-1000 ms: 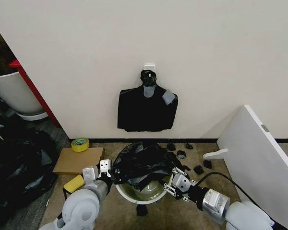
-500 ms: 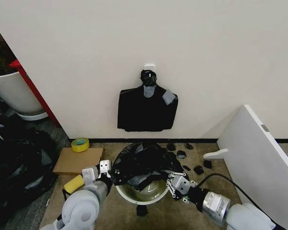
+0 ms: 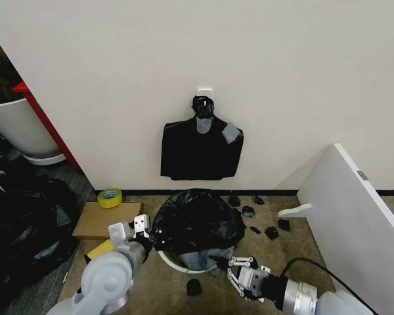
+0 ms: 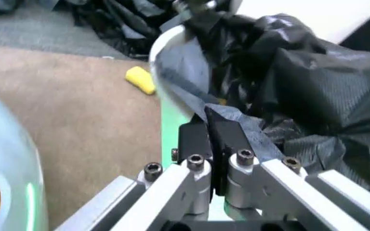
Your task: Place the garbage bag over the trash bin.
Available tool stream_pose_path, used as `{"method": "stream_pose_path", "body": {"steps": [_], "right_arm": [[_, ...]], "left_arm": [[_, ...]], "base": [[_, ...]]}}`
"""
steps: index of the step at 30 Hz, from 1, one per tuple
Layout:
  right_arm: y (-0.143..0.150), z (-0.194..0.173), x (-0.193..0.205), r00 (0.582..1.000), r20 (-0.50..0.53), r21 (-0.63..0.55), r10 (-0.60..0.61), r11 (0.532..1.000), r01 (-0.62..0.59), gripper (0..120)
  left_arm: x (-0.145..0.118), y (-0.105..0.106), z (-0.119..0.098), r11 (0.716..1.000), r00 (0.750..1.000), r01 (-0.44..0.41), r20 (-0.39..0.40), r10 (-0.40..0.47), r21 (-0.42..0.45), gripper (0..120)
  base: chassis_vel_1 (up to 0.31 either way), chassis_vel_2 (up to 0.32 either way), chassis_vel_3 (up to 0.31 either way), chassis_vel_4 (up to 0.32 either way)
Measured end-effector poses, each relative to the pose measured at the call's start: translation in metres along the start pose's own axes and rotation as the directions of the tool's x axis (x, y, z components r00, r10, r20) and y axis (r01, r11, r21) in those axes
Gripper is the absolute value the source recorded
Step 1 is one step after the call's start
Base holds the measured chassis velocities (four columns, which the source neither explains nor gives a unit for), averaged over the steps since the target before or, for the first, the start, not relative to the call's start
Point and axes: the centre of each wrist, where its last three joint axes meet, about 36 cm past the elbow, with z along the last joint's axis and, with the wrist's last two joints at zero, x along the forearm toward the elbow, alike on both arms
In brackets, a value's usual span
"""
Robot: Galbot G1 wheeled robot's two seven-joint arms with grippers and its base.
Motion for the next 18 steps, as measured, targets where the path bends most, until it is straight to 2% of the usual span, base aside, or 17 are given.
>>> {"method": "stream_pose_path", "body": {"steps": [4,11,18], "right_arm": [[-0.001,0.01,-0.003,1.0,0.009,0.022,-0.027,0.999,0.027,0],[-0.003,0.012,-0.006,0.991,0.084,0.015,-0.108,0.994,0.108,0],[0.004,0.026,-0.017,0.992,0.059,0.023,-0.11,0.994,0.109,0]], "left_arm": [[-0.004,0.002,-0.007,1.0,1.0,0.016,0.001,-0.016,0.016,0],[-0.016,0.001,-0.014,0.998,0.999,0.027,0.016,-0.028,0.049,0],[-0.017,-0.006,-0.017,0.996,1.0,0.009,0.018,-0.01,0.086,0]], "base": [[0.0,0.0,0.0,0.0],[0.0,0.0,0.0,0.0],[0.0,0.0,0.0,0.0]]}}
